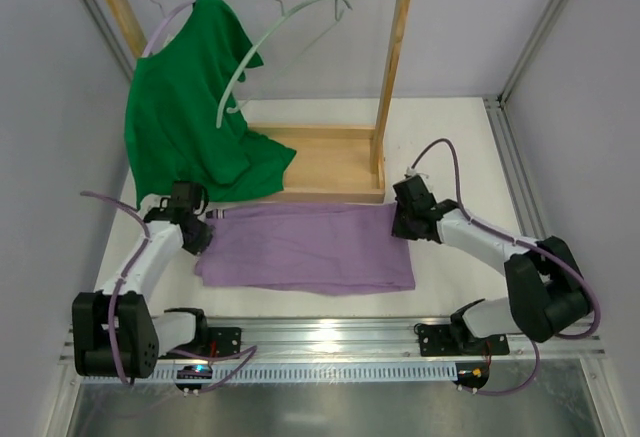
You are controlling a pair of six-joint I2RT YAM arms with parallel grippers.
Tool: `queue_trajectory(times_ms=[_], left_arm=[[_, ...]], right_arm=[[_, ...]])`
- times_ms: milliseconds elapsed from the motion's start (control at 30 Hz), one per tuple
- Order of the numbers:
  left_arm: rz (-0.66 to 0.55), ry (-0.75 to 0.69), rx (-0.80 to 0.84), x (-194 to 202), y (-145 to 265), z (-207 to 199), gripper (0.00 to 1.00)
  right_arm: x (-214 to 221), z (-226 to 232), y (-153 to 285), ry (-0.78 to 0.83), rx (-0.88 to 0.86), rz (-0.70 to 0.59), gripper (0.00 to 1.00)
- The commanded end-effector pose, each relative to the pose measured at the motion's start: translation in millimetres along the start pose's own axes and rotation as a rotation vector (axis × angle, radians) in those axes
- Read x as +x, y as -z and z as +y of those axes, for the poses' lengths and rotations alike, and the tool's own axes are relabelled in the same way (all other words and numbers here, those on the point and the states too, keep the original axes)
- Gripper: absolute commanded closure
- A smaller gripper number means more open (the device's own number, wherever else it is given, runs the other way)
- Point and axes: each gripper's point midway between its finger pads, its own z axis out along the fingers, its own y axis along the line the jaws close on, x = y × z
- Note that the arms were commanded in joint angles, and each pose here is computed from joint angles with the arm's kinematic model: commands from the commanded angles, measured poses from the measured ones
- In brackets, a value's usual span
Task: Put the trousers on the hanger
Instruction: Fold the trousers, then grab a hanger with the left arm
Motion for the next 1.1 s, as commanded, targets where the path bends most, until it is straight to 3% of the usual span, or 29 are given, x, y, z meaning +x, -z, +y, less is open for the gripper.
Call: queue_trajectory(times_ms=[0,100,133,267,367,400,433,567,667,867,967,1067], left_arm=[[-0.15,-0.044,0.129,-53,52,-35,0.93],[-0.234,-0.123,0.32,-86,114,-73,0.51],[-0.268,-0.133,0.362,-93,130,-77,0.37],[-0.383,-0.171,0.59,-113,200,-98,0.26],[-0.359,-0.2,0.76,-101,238,-107,0.2],[-0.297,-0.247,0.873,-84,252,-116,0.17],[-0.289,-0.259,0.943,-75,262,-116,0.01],[-0.19,-0.337,1.066,-49,285,-116,0.0],[-0.218,-0.361,1.048,-45,297,-93,0.0],[-0.31,-0.303,0.843,-56,276,-47,0.0],[-0.336,-0.289,0.853,-60,279,-49,0.0],[-0.4,-0.287,0.932,-73,308,-60,0.0]], right_arm=[[-46,23,47,0.0,-0.099,-0.126,0.79],[-69,41,82,-0.015,-0.198,-0.193,0.72],[-78,47,99,-0.024,-0.242,-0.233,0.62],[-119,78,155,-0.054,-0.4,-0.353,0.4],[-151,105,193,-0.04,-0.509,-0.413,0.23],[-157,111,201,-0.038,-0.529,-0.415,0.21],[-164,117,202,-0.037,-0.535,-0.409,0.19],[-201,152,252,-0.073,-0.686,-0.456,0.01],[-225,167,290,-0.102,-0.763,-0.497,0.0],[-246,184,339,-0.148,-0.877,-0.528,0.0],[-241,186,348,-0.112,-0.897,-0.532,0.0],[-218,182,337,-0.059,-0.871,-0.51,0.0]])
